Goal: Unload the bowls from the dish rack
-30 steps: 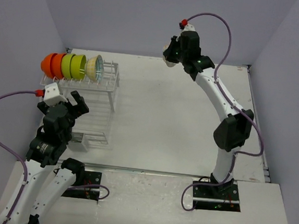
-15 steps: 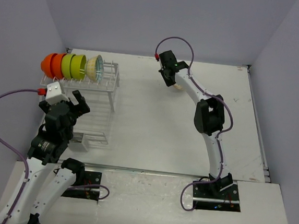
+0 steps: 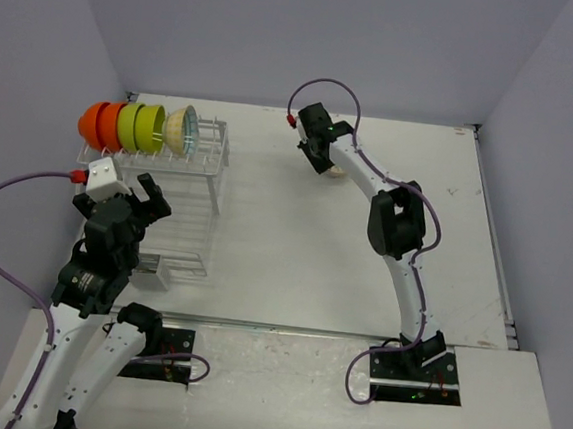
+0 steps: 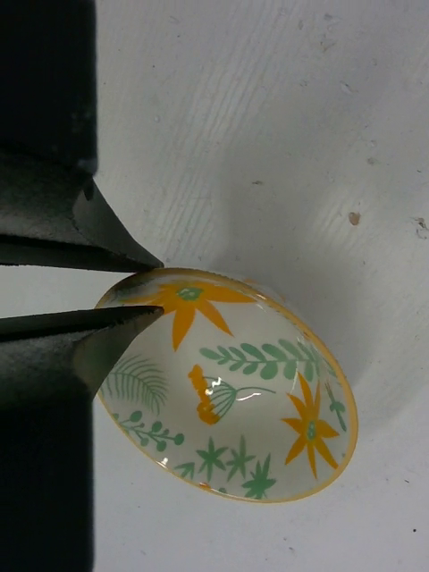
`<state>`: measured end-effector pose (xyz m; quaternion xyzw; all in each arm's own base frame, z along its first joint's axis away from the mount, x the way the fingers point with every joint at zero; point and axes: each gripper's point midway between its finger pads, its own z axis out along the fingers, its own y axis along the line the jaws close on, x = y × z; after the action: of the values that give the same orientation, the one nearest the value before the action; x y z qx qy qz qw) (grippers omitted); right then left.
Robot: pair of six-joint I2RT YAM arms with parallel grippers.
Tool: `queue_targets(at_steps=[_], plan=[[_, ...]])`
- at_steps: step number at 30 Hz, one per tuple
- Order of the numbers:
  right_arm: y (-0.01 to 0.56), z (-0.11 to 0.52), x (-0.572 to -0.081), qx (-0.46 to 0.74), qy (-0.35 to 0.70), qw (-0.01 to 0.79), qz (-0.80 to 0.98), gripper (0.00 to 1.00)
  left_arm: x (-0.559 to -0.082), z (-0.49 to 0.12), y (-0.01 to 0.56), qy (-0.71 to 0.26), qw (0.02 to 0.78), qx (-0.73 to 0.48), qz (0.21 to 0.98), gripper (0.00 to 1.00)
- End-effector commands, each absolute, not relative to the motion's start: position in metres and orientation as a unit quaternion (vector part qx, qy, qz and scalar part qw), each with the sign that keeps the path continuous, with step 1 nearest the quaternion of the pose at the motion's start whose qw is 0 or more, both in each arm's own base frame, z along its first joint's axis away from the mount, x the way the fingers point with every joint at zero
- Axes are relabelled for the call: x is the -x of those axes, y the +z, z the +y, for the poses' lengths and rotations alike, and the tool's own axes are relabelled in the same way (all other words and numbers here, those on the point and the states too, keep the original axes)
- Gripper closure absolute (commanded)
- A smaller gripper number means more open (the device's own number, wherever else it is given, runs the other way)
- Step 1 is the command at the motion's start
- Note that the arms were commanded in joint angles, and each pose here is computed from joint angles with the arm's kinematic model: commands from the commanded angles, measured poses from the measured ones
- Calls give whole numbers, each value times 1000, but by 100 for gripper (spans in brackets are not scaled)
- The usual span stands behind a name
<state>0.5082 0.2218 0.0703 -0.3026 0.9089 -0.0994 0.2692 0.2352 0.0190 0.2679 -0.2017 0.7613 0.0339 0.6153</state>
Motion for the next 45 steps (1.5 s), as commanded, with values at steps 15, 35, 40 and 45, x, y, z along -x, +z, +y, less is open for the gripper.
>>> queue_targets(at_steps=[15,35,40,45], plan=[[324,318,-420,172,352,488,780,23,-238,25,280,39,633,211,744,0],[378,500,-338,146,693,303,637,9,-236,21,283,22,639,205,741,0],[378,502,-335,148,684,311,643,14,-236,20,283,20,640,203,741,0],[380,517,-341,146,670,324,652,16,-235,20,284,18,641,203,740,0]])
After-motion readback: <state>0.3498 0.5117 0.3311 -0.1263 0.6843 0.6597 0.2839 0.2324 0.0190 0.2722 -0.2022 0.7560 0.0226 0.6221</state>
